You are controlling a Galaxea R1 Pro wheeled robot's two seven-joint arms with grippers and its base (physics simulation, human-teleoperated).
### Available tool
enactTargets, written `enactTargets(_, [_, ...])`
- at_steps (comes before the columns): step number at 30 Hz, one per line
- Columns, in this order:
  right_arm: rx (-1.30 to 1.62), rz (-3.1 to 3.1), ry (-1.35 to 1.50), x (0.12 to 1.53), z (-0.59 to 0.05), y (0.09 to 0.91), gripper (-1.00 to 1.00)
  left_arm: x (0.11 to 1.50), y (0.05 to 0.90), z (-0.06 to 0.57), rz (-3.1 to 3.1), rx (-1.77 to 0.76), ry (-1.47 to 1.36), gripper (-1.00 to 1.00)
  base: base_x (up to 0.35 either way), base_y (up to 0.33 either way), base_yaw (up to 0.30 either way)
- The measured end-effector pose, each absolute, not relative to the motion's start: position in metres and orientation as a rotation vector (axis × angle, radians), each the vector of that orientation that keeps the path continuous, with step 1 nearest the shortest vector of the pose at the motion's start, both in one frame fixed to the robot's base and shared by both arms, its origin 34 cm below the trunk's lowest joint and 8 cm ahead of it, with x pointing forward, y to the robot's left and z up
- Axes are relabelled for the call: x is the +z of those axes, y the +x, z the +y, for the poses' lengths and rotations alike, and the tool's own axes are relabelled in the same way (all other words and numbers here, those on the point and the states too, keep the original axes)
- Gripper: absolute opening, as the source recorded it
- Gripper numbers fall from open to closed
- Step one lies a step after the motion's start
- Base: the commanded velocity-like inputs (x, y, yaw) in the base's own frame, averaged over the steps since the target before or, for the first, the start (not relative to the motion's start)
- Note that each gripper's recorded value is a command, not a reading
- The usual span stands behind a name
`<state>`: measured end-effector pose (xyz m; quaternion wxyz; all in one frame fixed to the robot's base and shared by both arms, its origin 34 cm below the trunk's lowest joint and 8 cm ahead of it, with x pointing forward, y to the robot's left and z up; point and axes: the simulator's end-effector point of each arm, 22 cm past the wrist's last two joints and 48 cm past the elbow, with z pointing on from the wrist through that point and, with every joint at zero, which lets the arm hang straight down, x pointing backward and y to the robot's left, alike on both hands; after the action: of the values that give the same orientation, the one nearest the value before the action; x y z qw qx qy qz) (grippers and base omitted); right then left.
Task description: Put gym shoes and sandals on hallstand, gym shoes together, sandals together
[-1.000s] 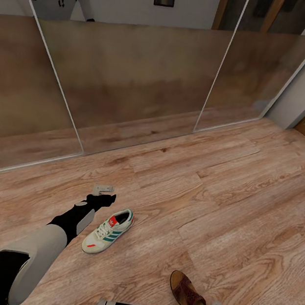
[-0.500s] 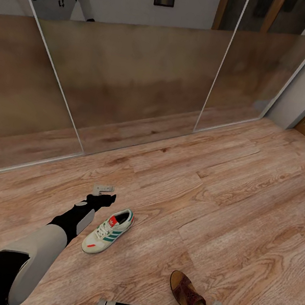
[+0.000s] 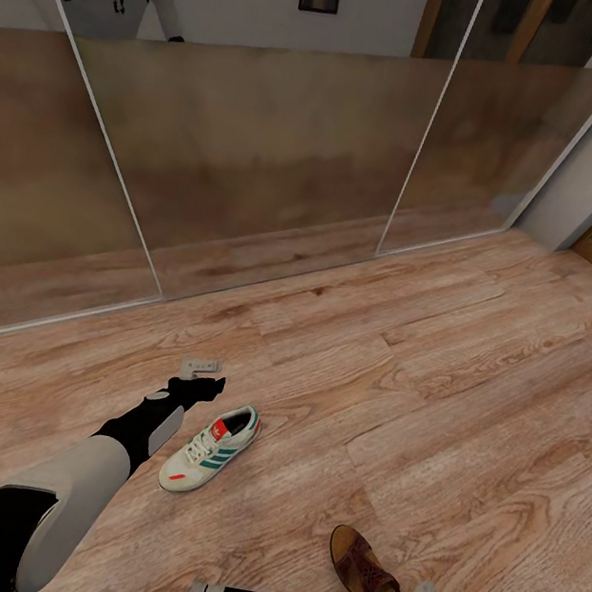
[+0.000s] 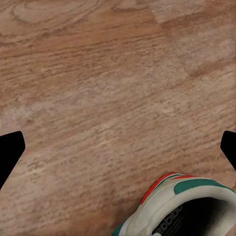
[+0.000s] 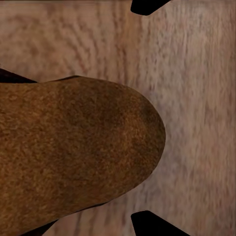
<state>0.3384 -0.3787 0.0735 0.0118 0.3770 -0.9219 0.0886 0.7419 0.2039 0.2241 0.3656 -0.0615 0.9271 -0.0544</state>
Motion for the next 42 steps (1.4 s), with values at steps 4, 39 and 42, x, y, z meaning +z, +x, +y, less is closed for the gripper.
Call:
enactTargets(4, [0.275,-2.868,1.176,0.0712,-0.3783,0.3356,1.00,0.2185,0.7397,0.2039,2.392,-0.140,-0.159,1.00,0.000,0.000,0.000])
enactTargets(39, [0.289,-2.872,1.181,0.0699,-0.3758,0.3369,1.00,0.2162,0.7390,0.2040,2.393,-0.139,-0.159,1.00,0.000,0.000,0.000])
enactTargets(42, [0.288,-2.872,1.181,0.0697,-0.3749,0.3369,1.00,0.2162,0.7390,0.2041,2.393,-0.138,-0.159,1.00,0.000,0.000,0.000])
